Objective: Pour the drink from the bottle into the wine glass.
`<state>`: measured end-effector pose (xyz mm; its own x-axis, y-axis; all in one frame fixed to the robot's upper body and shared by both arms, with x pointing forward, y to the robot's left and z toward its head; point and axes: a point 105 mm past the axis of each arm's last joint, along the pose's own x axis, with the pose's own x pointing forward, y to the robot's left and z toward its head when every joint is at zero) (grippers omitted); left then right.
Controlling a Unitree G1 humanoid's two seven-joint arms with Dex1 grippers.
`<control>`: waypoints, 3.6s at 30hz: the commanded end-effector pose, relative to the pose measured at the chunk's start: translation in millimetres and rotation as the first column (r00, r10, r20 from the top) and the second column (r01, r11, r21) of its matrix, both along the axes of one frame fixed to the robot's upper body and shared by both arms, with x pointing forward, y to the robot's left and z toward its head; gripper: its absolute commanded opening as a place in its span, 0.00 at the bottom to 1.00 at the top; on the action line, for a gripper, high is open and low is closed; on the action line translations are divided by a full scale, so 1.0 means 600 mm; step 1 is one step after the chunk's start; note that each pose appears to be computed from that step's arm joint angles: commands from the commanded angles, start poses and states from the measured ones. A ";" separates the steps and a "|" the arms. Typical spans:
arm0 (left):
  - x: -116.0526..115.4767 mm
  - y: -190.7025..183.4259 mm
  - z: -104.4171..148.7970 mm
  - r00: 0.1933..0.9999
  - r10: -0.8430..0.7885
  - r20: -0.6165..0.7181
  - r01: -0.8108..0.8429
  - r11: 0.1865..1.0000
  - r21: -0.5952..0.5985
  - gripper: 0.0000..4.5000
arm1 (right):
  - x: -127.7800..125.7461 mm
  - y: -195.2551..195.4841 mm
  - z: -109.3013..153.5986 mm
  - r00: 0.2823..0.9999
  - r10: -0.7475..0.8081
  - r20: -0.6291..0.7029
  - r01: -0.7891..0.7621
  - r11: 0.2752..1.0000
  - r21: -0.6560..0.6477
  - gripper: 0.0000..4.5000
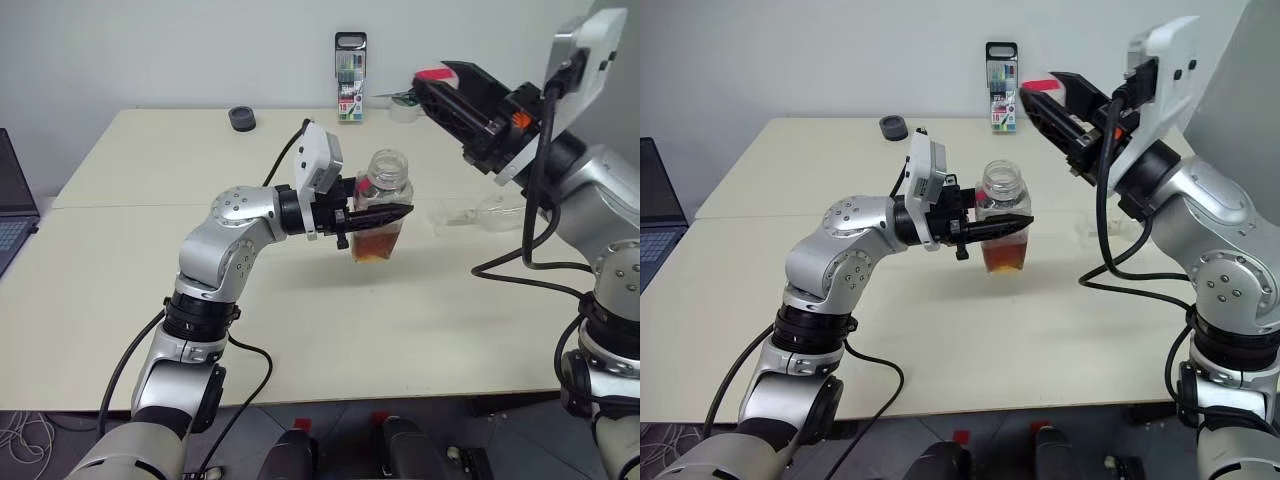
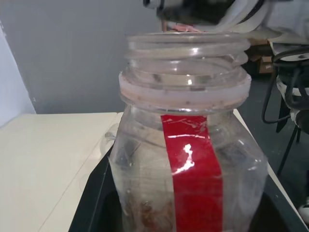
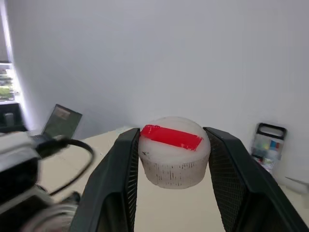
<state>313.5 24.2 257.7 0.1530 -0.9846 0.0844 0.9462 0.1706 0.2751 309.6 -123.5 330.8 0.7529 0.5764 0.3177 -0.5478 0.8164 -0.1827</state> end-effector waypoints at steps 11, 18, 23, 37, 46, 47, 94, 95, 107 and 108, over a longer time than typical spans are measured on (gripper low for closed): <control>-0.013 -0.006 0.022 0.998 -0.020 0.057 0.021 0.999 -0.026 0.39 | -0.011 -0.116 -0.355 0.743 -0.508 -0.436 0.486 0.857 -0.171 0.39; -0.013 -0.008 0.022 0.998 -0.026 0.061 0.027 0.999 -0.020 0.39 | -0.006 -0.130 -0.381 0.717 -0.529 -0.454 0.537 0.834 -0.123 0.92; -0.013 -0.007 0.022 0.998 -0.024 0.062 0.025 1.000 -0.019 0.39 | -0.004 -0.131 -0.370 0.733 -0.527 -0.430 0.529 0.839 -0.127 0.99; -0.012 -0.006 0.023 0.998 -0.013 0.062 0.014 1.000 -0.024 0.39 | 0.004 -0.121 -0.354 0.760 -0.494 -0.421 0.493 0.861 -0.121 0.99; -0.013 -0.006 0.023 0.998 -0.015 0.064 0.017 1.000 -0.022 0.39 | 0.011 -0.134 -0.345 0.722 -0.507 -0.471 0.571 0.821 -0.007 0.99; -0.013 -0.006 0.023 0.998 -0.016 0.064 0.017 1.000 -0.022 0.39 | 0.011 -0.128 -0.345 0.739 -0.500 -0.452 0.541 0.840 -0.044 0.99; 0.219 0.305 -0.068 0.310 0.935 -0.174 -0.931 0.261 -0.256 0.39 | -0.071 0.078 -0.049 0.886 0.435 -0.162 -0.454 0.884 -0.109 0.99; 0.220 0.311 -0.076 0.307 0.936 -0.175 -0.933 0.259 -0.249 0.39 | -0.071 0.079 -0.048 0.886 0.435 -0.161 -0.454 0.884 -0.109 0.99; 0.223 0.339 -0.133 0.297 0.936 -0.190 -0.949 0.266 -0.172 0.39 | -0.067 0.083 -0.047 0.895 0.418 -0.156 -0.436 0.894 -0.105 0.99; 0.222 0.339 -0.137 0.297 0.934 -0.197 -0.949 0.266 -0.170 0.54 | -0.068 0.083 -0.048 0.895 0.418 -0.157 -0.436 0.894 -0.105 1.00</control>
